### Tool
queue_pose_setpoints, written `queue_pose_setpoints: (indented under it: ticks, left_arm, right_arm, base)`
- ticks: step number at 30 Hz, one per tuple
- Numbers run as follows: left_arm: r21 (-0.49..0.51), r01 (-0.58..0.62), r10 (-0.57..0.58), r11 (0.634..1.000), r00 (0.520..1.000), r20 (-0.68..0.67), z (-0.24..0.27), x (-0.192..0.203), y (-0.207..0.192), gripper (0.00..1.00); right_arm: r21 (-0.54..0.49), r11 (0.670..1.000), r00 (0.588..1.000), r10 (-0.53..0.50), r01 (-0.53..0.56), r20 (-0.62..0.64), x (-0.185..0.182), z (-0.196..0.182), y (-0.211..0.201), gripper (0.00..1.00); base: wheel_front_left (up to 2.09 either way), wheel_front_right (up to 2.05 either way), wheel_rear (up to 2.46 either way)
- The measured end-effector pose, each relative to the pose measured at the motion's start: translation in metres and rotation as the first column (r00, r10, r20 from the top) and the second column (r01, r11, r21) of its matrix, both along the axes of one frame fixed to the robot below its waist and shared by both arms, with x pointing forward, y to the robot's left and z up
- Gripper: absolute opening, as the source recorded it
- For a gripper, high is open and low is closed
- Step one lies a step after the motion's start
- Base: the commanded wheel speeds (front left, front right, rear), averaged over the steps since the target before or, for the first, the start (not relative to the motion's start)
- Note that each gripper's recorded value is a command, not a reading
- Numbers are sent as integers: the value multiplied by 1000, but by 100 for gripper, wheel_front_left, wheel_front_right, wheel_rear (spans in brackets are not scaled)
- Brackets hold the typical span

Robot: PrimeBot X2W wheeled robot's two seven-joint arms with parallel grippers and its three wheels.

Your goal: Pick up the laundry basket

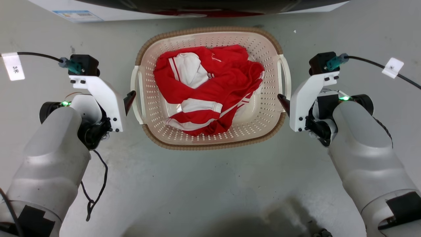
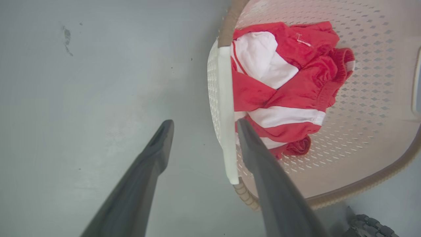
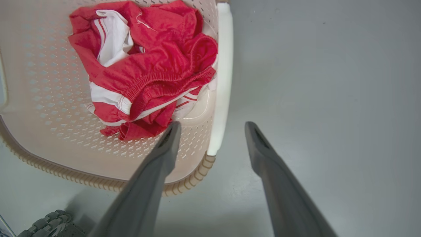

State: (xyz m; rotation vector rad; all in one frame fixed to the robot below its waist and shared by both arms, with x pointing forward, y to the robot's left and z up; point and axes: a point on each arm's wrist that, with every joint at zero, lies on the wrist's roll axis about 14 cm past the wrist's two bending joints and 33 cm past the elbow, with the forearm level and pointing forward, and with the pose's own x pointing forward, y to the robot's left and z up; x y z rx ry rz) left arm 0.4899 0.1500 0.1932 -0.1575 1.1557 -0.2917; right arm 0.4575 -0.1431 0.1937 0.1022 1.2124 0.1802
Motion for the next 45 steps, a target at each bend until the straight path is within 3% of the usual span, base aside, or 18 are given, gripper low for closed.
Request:
queue_pose_setpoints:
  ticks: [29, 30, 31, 32, 33, 45]
  left_arm:
    - [-46, 24, -30, 999, 991, -127, -45, -12, -29, 100]
    - [-48, 25, -31, 999, 991, -130, -45, -12, -31, 49]
    - [-52, 24, -30, 998, 991, -132, -45, -12, -32, 16]
    - [-58, 20, -27, 998, 990, -135, -44, -13, -34, 0]
    - [-62, 16, -25, 998, 990, -139, -44, -14, -35, 0]
    - [-53, 1, -10, 999, 984, -177, -41, -21, -30, 0]
  right_arm:
    - [42, 999, 989, 2, 5, -150, -17, -43, 13, 99]
    - [43, 999, 989, 3, 4, -151, -17, -44, 14, 84]
    - [43, 999, 988, 5, 2, -152, -18, -44, 14, 51]
    - [49, 999, 987, -2, 10, -158, -19, -44, 15, 33]
    - [53, 999, 987, -3, 12, -160, -19, -43, 16, 0]
    - [48, 999, 982, 14, -5, -186, -26, -39, 16, 0]
  base:
    - [0, 0, 0]
    - [0, 0, 0]
    - [0, 0, 0]
    - [0, 0, 0]
    - [0, 0, 0]
    - [0, 0, 0]
